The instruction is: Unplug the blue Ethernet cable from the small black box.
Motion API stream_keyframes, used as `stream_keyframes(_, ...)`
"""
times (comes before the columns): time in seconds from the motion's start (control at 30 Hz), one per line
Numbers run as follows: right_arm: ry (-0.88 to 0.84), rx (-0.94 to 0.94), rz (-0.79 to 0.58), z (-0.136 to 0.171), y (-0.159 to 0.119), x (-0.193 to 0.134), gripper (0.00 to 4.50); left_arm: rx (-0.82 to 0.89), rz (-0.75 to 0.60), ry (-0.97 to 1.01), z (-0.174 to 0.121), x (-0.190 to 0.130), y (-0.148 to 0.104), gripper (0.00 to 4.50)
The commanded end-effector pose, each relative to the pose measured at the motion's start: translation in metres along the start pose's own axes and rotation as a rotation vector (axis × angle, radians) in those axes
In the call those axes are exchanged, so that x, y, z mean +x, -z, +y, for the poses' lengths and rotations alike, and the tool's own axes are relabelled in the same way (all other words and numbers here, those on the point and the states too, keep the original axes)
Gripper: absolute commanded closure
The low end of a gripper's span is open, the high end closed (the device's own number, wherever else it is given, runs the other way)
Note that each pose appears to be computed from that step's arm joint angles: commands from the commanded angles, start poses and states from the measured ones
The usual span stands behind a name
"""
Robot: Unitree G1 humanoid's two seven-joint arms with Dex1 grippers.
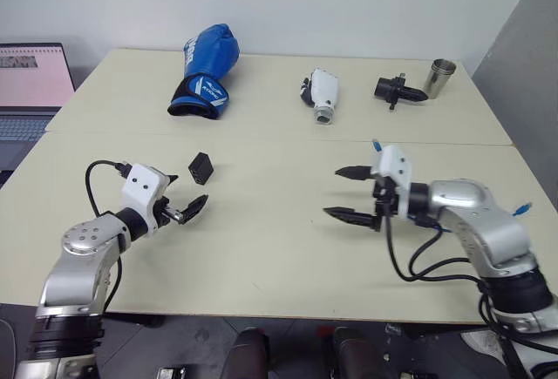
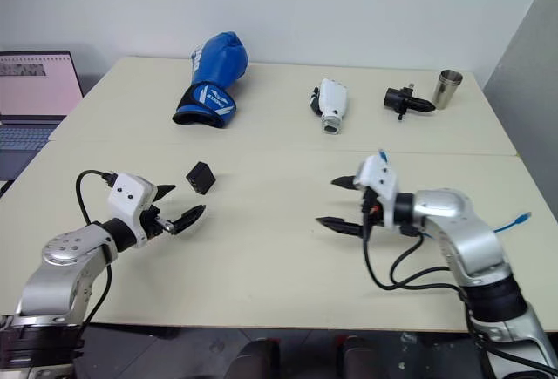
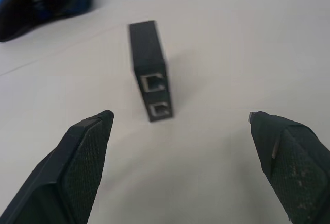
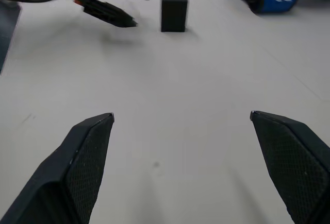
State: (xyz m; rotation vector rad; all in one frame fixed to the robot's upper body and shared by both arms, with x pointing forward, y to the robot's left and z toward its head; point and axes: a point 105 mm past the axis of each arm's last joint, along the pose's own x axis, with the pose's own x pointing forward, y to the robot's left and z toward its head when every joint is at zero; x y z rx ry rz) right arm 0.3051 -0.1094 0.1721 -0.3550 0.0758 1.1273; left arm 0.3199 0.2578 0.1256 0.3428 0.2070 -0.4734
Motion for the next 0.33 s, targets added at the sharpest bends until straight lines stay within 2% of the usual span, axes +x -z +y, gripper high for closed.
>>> stream_keyframes(0.03,0.042,-0.032,-0.046,-0.008,-0.020,-0.032,0.00,0.045,-0.023,0.144,-0.006,-0.014,-0.025,0.03)
stream_keyframes(0.17,0.063,-0.024,-0.024,-0.015,-0.024,-0.060,0.00,0.070,0.001,0.218,0.002,-0.025,-0.037,0.03)
stream_keyframes(0.33,0.043,-0.022,0.009,-0.013,-0.024,-0.070,0.00,0.056,-0.019,0.235,0.009,-0.026,-0.047,0.03)
